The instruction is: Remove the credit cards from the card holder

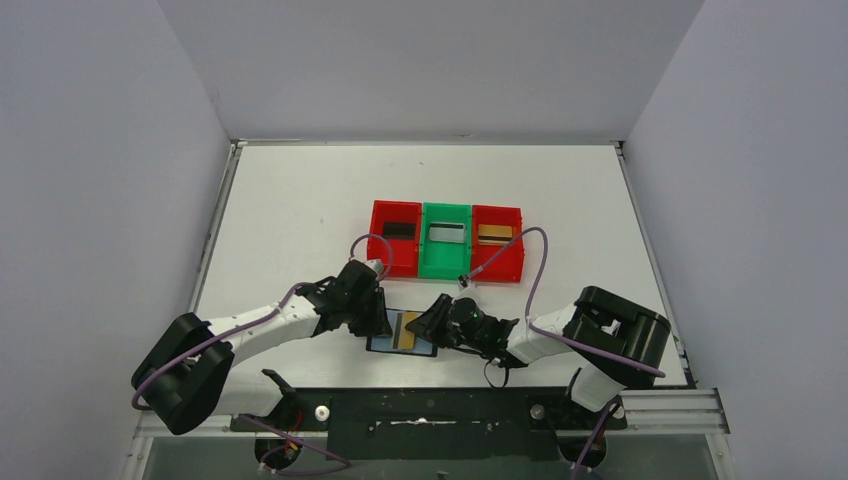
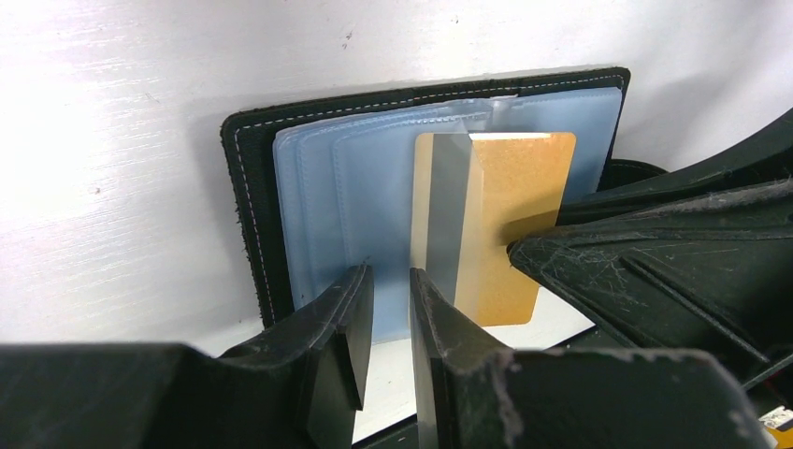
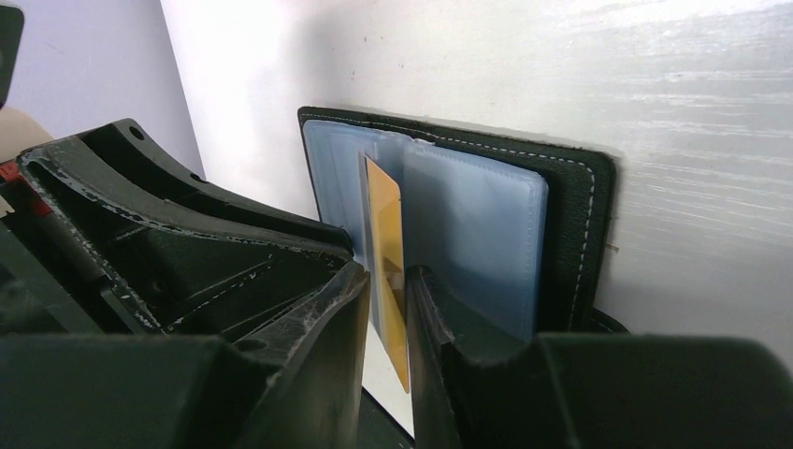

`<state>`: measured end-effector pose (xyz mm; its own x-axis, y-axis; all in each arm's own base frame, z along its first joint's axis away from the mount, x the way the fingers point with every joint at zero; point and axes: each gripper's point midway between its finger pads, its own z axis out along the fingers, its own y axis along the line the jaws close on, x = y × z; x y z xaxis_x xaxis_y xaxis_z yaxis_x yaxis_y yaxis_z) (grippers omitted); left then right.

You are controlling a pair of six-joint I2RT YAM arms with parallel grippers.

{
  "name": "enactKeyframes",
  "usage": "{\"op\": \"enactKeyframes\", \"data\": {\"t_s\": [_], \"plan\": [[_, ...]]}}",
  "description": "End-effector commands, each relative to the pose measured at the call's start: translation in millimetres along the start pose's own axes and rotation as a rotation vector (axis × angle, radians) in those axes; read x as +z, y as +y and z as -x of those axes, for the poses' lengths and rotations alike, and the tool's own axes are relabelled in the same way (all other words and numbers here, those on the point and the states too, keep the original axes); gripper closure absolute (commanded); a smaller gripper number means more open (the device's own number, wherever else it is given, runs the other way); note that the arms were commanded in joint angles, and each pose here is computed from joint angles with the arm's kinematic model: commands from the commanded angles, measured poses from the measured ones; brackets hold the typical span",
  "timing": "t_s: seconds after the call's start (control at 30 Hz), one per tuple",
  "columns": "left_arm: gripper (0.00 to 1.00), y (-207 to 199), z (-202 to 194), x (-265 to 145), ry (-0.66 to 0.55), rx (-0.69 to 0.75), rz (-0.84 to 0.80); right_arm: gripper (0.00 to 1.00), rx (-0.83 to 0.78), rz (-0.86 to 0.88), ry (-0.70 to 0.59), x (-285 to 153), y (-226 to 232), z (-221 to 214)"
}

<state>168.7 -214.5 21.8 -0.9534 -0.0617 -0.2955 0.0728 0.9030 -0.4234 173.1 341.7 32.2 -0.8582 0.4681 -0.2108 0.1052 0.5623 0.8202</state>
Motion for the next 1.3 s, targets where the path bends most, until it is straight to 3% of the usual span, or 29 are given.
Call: {"op": "enactKeyframes", "data": {"t_s": [0.0, 0.1, 0.27, 0.63, 0.83, 1.27], "plan": [[0.79, -2.1, 6.6, -3.4, -0.027, 0.014, -0.001, 0.84, 0.018, 0.081, -0.027, -2.1, 19.5, 5.9], [0.79, -1.8, 6.4, -3.1, -0.026, 0.016, 0.001, 0.85, 0.020, 0.081, -0.028, -3.2, 18.4, 5.7], [0.80, -1.2, 7.5, -2.6, -0.024, 0.016, 0.009, 0.78, 0.021, 0.070, -0.025, -2.4, 15.6, 5.2], [0.81, 0.3, 9.9, -4.5, -0.033, 0.010, 0.026, 1.00, 0.013, 0.076, -0.052, -9.2, 16.2, 11.6], [0.82, 0.1, 27.6, -19.7, -0.150, -0.017, 0.020, 1.00, -0.030, 0.037, -0.102, -22.2, 13.7, 25.6], [0.77, -9.8, 42.9, -36.6, -0.195, -0.015, 0.002, 1.00, -0.123, 0.062, -0.178, -37.9, 34.9, 43.8]]}}
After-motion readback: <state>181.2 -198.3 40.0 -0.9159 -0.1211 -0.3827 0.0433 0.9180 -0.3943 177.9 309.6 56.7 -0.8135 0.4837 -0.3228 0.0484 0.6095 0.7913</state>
